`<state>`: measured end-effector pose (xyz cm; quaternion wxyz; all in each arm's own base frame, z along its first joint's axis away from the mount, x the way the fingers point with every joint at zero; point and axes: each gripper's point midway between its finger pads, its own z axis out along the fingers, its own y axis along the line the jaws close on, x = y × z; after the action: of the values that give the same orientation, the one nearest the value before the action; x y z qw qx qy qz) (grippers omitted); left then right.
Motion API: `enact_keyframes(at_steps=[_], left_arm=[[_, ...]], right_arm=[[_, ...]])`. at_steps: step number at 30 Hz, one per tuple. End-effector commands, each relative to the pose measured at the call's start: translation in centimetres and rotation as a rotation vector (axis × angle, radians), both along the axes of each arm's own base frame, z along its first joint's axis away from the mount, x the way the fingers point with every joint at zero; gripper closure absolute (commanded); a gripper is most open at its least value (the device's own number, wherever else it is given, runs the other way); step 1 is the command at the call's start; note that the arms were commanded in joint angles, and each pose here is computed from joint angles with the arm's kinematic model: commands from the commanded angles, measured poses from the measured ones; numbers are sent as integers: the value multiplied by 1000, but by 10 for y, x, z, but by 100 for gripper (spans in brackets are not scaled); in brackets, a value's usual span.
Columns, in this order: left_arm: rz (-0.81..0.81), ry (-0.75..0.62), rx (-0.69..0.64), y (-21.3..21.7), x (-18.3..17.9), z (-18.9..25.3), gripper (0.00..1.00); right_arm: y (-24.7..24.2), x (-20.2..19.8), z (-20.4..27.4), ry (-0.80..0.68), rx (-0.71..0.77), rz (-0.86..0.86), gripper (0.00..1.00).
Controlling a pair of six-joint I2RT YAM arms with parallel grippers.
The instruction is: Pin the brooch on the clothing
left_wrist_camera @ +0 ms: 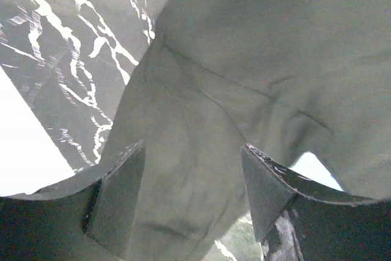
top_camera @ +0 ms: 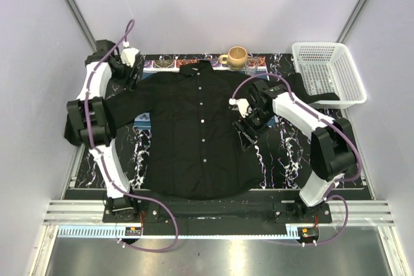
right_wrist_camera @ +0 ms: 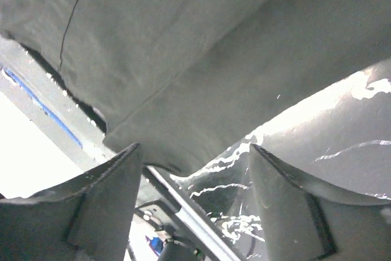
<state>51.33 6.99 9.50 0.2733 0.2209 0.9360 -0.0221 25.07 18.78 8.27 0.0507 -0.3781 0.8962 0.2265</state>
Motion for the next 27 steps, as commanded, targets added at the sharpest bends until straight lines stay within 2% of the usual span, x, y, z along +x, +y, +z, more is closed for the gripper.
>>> enact_keyframes(at_steps=[1,6,8,11,14,17,20,27], left_arm=[[-160,-240,-84,-43,-52,123,32],[-258,-168,-178,-78,-143,103,32],[-242,-132,-180,-79,-165,83,32],[-165,-111,-87,-56,-176,71,32],[-73,-30,72,-5,-179,52,32],[-57,60,174,45,-184,34,30],[-77,110,206,76,-180,23,27],[-132,183,145,84,-155,-13,24]], right_arm=[[-16,-26,19,-41,3,41,28],[-7,-35,12,-26,31,37,38],[-4,-32,5,-30,24,45,43],[1,-34,-9,-7,14,57,47],[7,-39,-20,14,4,73,48],[11,-42,-21,22,7,78,48],[11,-41,-19,17,4,73,47],[10,-43,-20,38,-6,68,45]])
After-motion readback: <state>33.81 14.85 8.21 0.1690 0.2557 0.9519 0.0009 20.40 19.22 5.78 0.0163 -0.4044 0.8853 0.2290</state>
